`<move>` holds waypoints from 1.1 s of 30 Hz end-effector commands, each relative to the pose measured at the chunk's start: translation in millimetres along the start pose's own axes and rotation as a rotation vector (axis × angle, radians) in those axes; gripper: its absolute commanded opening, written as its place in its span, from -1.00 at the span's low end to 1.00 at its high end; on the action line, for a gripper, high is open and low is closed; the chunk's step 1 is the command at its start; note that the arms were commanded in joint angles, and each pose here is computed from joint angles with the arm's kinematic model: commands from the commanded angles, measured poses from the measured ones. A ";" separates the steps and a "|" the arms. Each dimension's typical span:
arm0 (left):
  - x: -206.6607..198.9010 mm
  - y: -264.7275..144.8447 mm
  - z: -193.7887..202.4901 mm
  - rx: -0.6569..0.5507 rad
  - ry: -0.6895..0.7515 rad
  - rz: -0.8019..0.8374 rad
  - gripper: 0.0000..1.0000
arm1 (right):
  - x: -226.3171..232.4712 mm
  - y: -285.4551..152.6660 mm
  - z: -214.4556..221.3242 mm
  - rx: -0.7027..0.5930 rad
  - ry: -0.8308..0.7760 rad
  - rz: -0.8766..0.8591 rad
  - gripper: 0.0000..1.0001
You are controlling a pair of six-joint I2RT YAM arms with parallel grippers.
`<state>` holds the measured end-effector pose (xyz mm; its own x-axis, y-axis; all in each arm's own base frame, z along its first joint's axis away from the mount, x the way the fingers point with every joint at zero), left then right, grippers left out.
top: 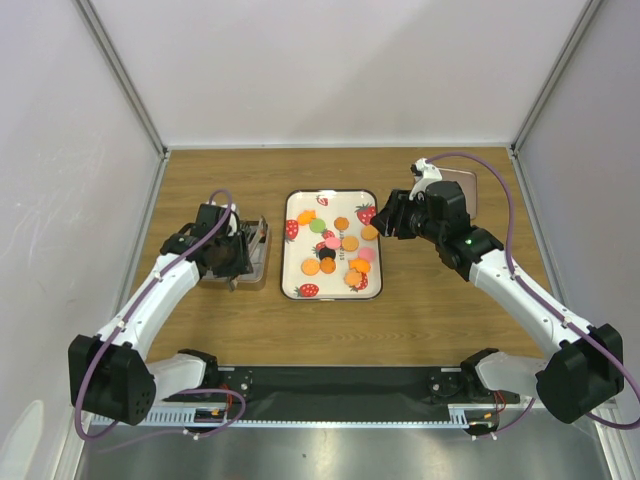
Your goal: Pack the cookies
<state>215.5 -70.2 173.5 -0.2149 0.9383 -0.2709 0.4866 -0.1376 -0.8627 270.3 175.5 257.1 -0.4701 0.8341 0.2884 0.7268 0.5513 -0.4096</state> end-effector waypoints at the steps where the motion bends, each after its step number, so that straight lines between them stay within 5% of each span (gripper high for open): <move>1: -4.0 -5.1 -7.9 -0.050 0.013 0.047 -0.07 | 2.9 -1.8 -11.9 -0.040 -0.018 -0.002 0.08; 18: -46.2 -62.0 -26.9 -0.150 0.080 0.152 -0.13 | 2.7 -0.6 -11.5 -0.037 -0.020 0.000 0.08; 33: -134.8 -13.5 32.8 0.025 0.297 0.211 -0.10 | 2.0 -2.6 -12.6 -0.040 -0.022 0.010 0.08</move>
<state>200.4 -188.8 198.7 0.1392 0.9487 -0.2838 0.4261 -0.3161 -0.8477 270.3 174.9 255.6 -0.4627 0.8401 0.2831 0.7293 0.5423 -0.4172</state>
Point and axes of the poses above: each gripper's point midway between its finger pads, its own y axis out along the fingers, its own x axis along the line the jaws close on, z = x × y, the point moved 7 cm from there along -y, back along the fingers, and after that the axes turned 11 degrees about -y, right-handed, at the moved point
